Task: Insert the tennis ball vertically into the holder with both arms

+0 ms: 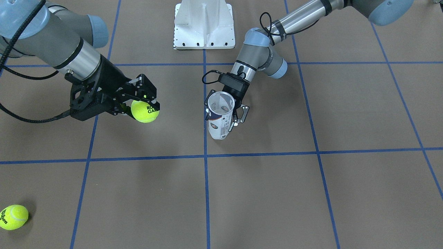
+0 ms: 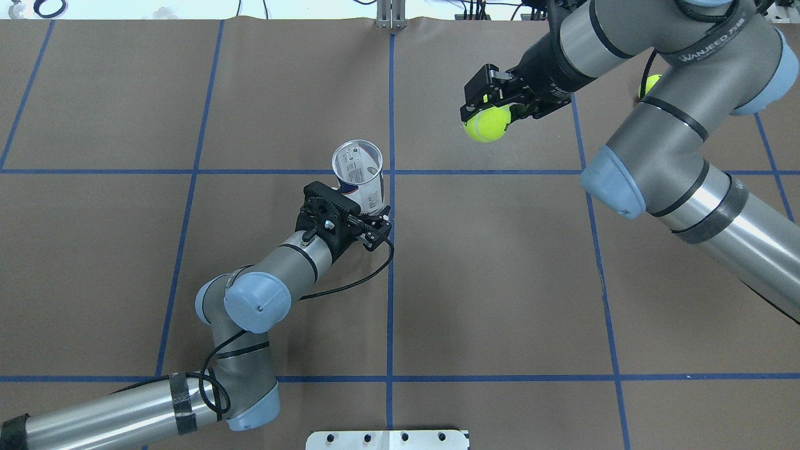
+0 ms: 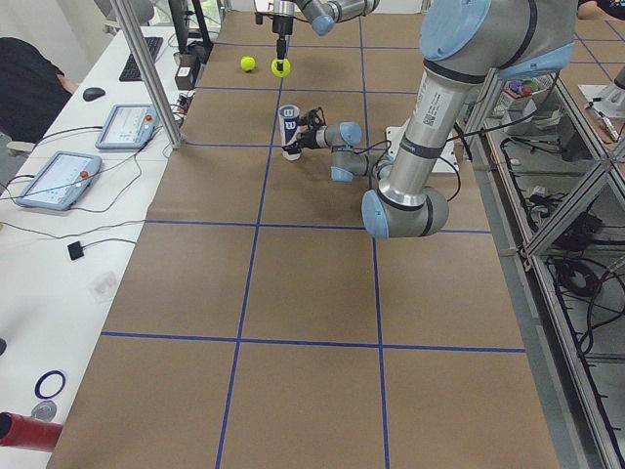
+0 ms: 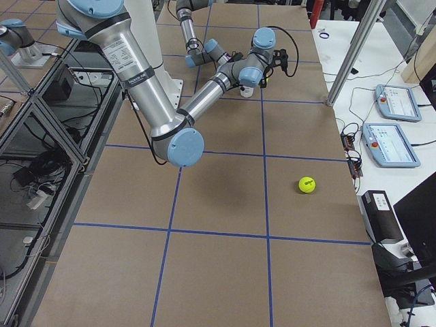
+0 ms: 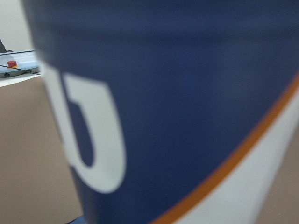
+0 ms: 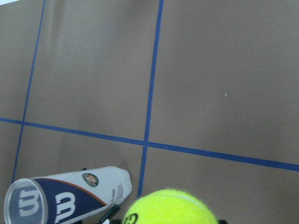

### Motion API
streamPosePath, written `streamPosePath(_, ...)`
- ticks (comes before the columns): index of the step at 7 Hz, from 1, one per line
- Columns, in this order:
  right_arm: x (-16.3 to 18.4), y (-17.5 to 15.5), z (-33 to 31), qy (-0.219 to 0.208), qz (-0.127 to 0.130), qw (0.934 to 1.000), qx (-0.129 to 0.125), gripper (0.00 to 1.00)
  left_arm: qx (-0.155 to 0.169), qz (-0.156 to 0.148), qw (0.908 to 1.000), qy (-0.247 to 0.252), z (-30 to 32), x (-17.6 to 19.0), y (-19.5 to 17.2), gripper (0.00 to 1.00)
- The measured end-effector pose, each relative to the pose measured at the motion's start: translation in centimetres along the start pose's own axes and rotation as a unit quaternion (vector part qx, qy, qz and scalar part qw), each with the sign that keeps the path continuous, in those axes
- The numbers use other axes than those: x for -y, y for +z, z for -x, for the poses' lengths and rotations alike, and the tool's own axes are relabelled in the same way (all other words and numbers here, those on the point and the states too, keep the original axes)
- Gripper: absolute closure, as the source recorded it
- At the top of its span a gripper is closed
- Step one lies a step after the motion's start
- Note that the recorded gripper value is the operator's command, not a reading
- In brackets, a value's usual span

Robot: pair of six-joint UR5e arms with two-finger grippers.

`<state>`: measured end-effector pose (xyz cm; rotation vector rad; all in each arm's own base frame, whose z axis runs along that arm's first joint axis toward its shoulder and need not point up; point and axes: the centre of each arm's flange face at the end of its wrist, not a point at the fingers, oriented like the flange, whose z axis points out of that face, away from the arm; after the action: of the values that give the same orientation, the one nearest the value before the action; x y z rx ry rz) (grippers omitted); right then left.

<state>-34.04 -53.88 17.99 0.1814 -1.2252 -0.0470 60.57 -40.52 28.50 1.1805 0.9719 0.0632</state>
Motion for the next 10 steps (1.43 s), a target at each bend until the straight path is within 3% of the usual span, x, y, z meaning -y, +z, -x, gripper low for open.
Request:
streamPosePath(2, -0.3, 0.0, 4.9, 0.006, 0.000, 1.0000, 0.007, 1.00, -0.001, -0.001, 1.0000, -0.001, 0.0, 0.1, 0.0, 0.17)
streamPosePath(4, -2.5, 2.2, 9.8, 0.013, -0.011, 0.9998, 0.013, 1.00, -0.001, -0.001, 1.0000, -0.002, 0.0, 0.0, 0.0, 0.17)
streamPosePath(6, -5.3, 5.3, 12.8, 0.011, -0.022, 0.9997, 0.001, 1.00, -0.001, -0.001, 1.0000, -0.001, 0.0, 0.0, 0.0, 0.17)
streamPosePath(10, -5.2, 6.5, 15.6, 0.011, -0.031, 0.9994, -0.010, 1.00, -0.003, 0.000, 1.0000, -0.002, -0.2, -0.2, -0.1, 0.18)
